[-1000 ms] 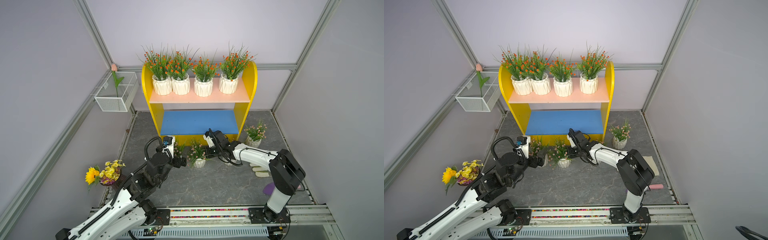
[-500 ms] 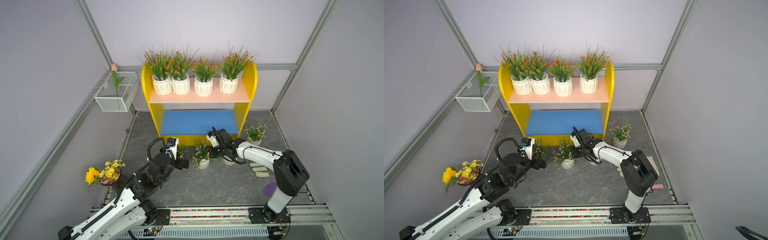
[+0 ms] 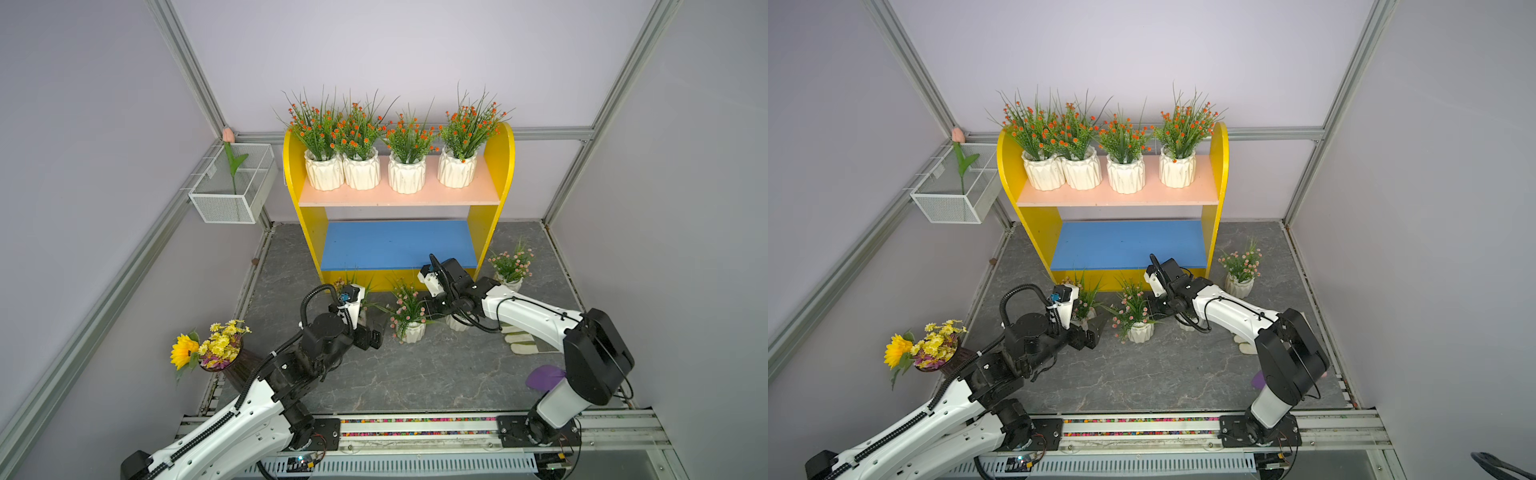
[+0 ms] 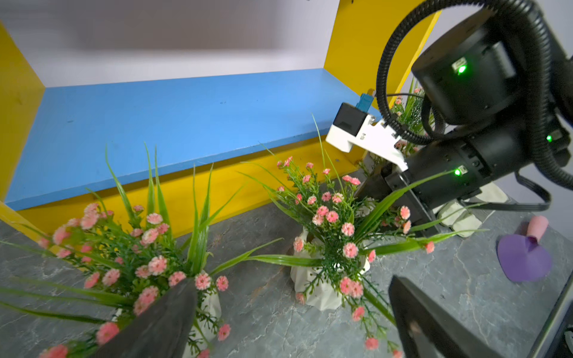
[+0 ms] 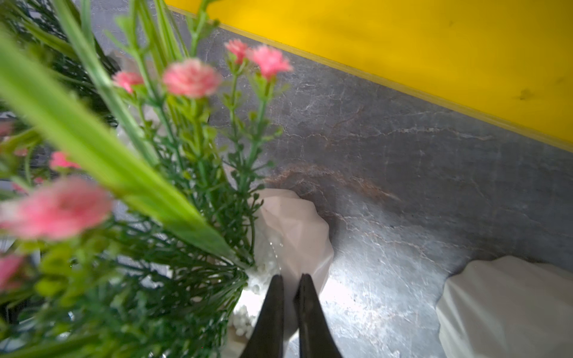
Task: Place the baby's breath potted plants on the rack by color
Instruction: Pick up the baby's breath potted plant from the center of the board.
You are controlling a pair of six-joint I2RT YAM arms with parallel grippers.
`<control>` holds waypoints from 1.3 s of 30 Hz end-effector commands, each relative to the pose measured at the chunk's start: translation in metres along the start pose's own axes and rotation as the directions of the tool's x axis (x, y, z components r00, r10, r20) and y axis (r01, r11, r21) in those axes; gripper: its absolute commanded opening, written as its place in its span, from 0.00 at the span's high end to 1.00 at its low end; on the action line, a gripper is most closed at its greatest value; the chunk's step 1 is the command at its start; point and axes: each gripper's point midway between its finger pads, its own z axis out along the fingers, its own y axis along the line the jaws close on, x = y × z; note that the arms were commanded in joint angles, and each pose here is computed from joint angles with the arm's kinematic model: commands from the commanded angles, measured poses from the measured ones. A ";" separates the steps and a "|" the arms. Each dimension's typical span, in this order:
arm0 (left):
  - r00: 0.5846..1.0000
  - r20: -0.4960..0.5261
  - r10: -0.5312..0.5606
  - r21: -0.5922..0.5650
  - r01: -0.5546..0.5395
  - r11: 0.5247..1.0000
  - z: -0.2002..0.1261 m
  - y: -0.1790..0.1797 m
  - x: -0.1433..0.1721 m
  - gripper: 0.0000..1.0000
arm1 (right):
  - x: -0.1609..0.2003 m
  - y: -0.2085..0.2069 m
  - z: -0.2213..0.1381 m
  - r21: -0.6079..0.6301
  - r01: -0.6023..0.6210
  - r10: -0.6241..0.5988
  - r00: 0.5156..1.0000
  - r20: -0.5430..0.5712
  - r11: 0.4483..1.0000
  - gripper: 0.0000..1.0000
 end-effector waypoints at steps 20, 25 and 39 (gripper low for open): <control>0.996 0.085 -0.027 0.042 0.024 0.999 -0.017 -0.003 -0.014 0.01 | 0.044 -0.004 0.030 0.079 0.020 -0.015 0.997 -0.071 0.997 0.80; 0.997 0.070 -0.023 0.063 0.018 0.998 -0.015 -0.006 -0.008 0.01 | 0.039 -0.004 0.026 0.099 0.042 -0.034 0.996 -0.077 0.994 0.89; 1.000 -0.006 0.003 0.108 -0.002 0.994 -0.002 -0.013 0.019 0.03 | -0.009 0.002 -0.040 0.053 0.078 -0.080 0.997 0.024 0.996 0.92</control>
